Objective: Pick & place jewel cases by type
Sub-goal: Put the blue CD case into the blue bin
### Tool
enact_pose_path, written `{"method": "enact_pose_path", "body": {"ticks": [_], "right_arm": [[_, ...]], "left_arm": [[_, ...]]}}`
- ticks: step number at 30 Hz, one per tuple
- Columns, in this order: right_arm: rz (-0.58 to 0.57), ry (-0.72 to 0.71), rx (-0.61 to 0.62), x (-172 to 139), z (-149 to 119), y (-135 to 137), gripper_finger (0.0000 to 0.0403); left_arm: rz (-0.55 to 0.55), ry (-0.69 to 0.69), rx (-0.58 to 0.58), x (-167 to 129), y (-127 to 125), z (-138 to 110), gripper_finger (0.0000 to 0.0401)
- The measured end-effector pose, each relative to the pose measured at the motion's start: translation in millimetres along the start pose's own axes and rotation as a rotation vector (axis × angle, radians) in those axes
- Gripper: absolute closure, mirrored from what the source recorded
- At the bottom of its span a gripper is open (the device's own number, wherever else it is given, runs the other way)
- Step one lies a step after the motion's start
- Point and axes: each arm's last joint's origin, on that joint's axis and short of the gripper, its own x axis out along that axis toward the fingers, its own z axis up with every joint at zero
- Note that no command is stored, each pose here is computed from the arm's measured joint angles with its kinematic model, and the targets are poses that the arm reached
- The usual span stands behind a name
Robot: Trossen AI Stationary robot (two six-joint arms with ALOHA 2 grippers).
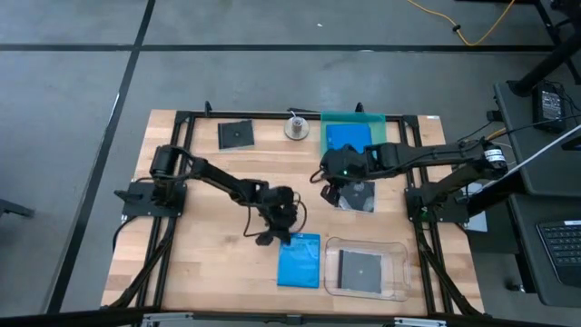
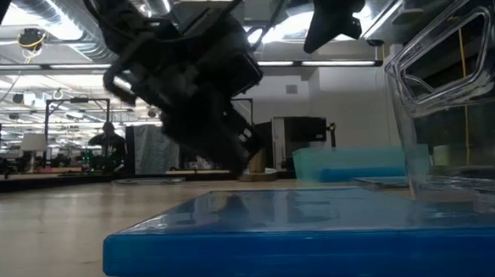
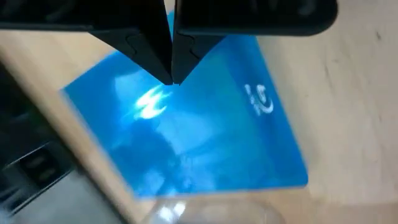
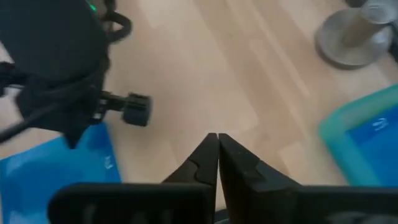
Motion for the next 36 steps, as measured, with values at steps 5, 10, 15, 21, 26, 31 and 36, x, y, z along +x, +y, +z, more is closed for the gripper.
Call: {"method": "enact_pose_path", "body": {"ticks": [5, 10, 15, 21, 26, 31, 36], "right_arm": [[0.020, 0.004, -0.015, -2, -4, 9, 0.0397], [0.030, 0.007, -0.033, -3, -6, 12, 0.0382], [0.019, 0.022, -0.095, -3, -7, 11, 0.0392], [-0.023, 0.101, -0.190, 2, -14, 1, 0.0392], [0.038, 0.210, -0.248, 26, -33, -12, 0.0390], [0.126, 0.233, -0.302, 48, -50, -23, 0.0396], [0.213, 0.140, -0.320, 77, -62, -28, 0.0394]], "left_arm": [[0.182, 0.121, 0.073, 4, -2, -3, 0.0399], [0.354, 0.176, -0.009, -17, 27, -10, 0.0399], [0.469, 0.171, -0.140, -46, 62, -18, 0.0399], [0.554, 0.150, -0.234, -74, 90, -27, 0.0399], [0.494, 0.105, -0.290, -88, 83, -21, 0.0399], [0.540, -0.064, -0.323, -135, 44, 26, 0.0399], [0.588, -0.168, -0.568, -167, 12, 37, 0.0398]]}}
